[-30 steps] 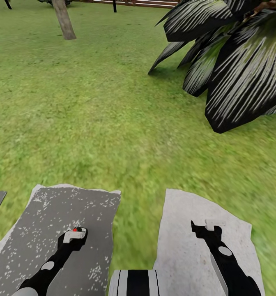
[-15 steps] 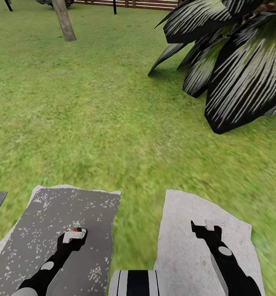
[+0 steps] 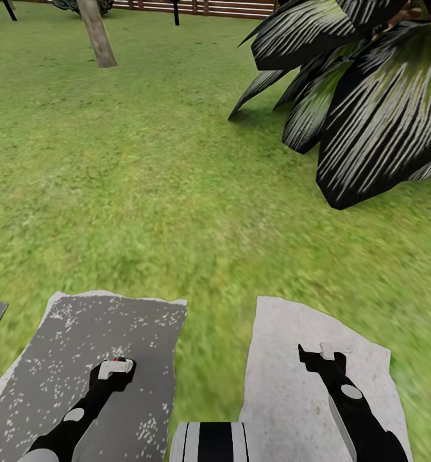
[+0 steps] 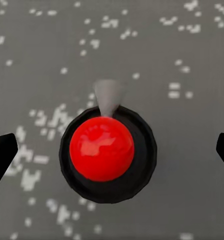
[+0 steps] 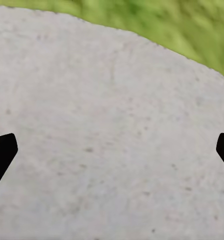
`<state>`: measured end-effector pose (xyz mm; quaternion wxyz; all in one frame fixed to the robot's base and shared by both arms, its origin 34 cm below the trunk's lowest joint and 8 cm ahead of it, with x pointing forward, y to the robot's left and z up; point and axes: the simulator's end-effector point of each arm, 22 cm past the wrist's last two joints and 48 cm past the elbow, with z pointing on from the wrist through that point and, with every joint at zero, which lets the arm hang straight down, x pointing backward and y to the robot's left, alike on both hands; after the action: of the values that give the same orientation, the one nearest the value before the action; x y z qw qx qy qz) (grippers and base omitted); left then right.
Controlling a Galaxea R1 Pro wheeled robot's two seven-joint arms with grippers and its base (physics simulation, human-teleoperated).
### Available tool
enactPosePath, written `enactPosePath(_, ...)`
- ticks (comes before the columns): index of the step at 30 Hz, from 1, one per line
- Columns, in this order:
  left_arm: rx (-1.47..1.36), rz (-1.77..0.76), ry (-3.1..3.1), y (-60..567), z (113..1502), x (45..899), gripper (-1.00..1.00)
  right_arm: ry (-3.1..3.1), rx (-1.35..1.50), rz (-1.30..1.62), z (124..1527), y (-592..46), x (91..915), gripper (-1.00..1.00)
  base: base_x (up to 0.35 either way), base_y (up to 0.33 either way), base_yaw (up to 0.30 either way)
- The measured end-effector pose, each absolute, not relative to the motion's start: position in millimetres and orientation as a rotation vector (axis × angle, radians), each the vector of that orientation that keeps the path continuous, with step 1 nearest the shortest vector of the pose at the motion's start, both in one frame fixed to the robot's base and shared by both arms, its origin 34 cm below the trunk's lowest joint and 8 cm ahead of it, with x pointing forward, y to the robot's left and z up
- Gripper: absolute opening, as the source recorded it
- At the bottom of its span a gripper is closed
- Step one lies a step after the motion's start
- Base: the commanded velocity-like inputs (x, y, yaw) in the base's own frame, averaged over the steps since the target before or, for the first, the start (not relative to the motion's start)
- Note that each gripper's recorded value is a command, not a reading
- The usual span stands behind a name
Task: Pick up the pesticide atomizer in the garden and spray insectifuge to fully cover both potted plants in the garden.
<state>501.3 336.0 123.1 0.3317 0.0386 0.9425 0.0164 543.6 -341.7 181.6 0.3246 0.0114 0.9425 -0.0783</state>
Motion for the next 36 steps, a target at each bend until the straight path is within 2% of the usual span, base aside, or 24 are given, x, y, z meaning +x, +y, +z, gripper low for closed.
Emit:
enactPosePath(12, 0.101, 0.044, 2.46, 336.6, 124.3, 502.7, 1.0, 2.469, 0.03, -0.205, 182.8, -341.7, 544.4, 1.0, 0.0, 0.0, -0.001)
enactPosePath(13, 0.101, 0.044, 2.46, 336.6, 124.3, 502.5, -1.0, 2.469, 0.03, -0.205, 182.8, -341.7, 544.4, 1.0, 0.0, 0.0, 0.0)
enactPosePath(36, 0.101, 0.045, 2.457, 337.6, 125.0, 503.3, -1.0, 2.469, 0.03, -0.205, 182.9, -341.6, 544.5, 1.0, 0.0, 0.0, 0.0)
